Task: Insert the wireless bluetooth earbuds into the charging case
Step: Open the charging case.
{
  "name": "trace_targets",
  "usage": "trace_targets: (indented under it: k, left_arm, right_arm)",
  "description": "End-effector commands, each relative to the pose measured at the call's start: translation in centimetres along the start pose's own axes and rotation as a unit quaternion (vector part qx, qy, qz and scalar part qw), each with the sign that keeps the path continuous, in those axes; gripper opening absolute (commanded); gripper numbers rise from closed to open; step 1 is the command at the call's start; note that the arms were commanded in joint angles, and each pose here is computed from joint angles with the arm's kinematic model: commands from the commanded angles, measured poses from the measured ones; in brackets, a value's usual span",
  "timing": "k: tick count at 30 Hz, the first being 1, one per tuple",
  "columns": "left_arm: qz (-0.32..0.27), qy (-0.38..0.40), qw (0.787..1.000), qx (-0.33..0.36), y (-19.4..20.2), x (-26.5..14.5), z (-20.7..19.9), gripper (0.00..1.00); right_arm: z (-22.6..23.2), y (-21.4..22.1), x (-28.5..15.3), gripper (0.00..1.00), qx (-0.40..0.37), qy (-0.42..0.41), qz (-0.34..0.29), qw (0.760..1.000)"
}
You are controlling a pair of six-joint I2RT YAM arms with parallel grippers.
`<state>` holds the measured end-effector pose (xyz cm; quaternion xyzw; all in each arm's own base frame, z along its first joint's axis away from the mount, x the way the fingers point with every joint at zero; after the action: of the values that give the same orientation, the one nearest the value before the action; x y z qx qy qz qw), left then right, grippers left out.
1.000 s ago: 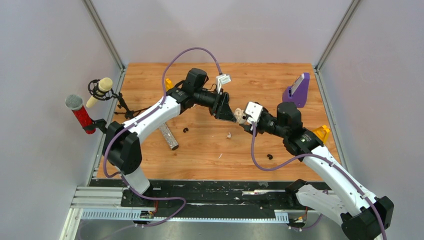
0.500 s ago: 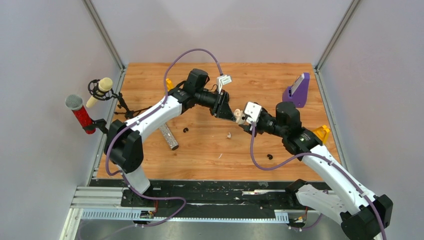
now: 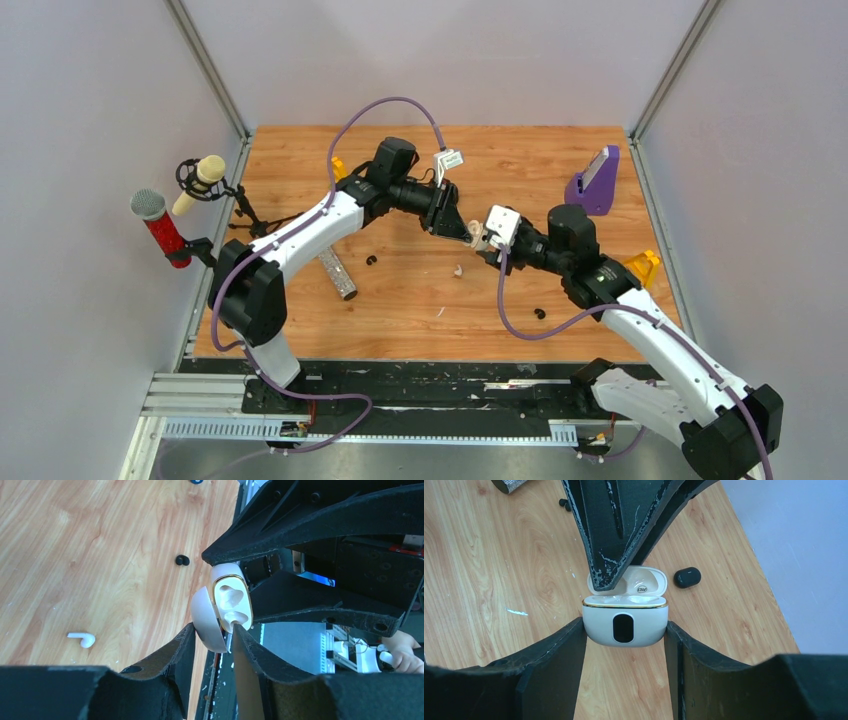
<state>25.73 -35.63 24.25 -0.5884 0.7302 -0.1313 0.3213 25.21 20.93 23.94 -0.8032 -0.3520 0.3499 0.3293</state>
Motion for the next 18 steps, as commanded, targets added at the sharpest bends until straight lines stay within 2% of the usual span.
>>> trace_targets:
  k: [1,5,12,18]
  left_arm:
    - [-0.007,0.016,1.000,0.019,-0.87,-0.22,-1.13,0.43]
    - [-0.007,0.017,1.000,0.019,-0.90,-0.23,-1.24,0.47]
    - [-0.005,0.012,1.000,0.015,-0.70,-0.12,-0.82,0.47]
    - [-0.005,0.012,1.000,0.016,-0.72,-0.13,-0.81,0.41]
  right_arm:
    - [-0.68,-0.95,0.08,0.00,-0.010,0.017,-0.019,1.000]
    - [-0.79,-0.68,0.14,0.00,-0.011,0.022,-0.015,1.000]
    - [-1.12,-1.23,-0.22,0.00,-0.013,0.032,-0.022,0.999]
    - [-1.22,-1.12,-0.26,0.00,-0.014,0.035,-0.020,0.999]
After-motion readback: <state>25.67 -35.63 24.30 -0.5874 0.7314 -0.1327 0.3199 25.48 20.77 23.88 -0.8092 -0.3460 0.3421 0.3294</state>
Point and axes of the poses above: each gripper's point midway between its finger pads, its own x axis out along the fingers, its own z axis along the line the jaws close on, y = z × x, the point moved 1 cm from there along -x, back along the fingers, and after that the axes turned 9 degrees about -x, right-handed, at the moved point
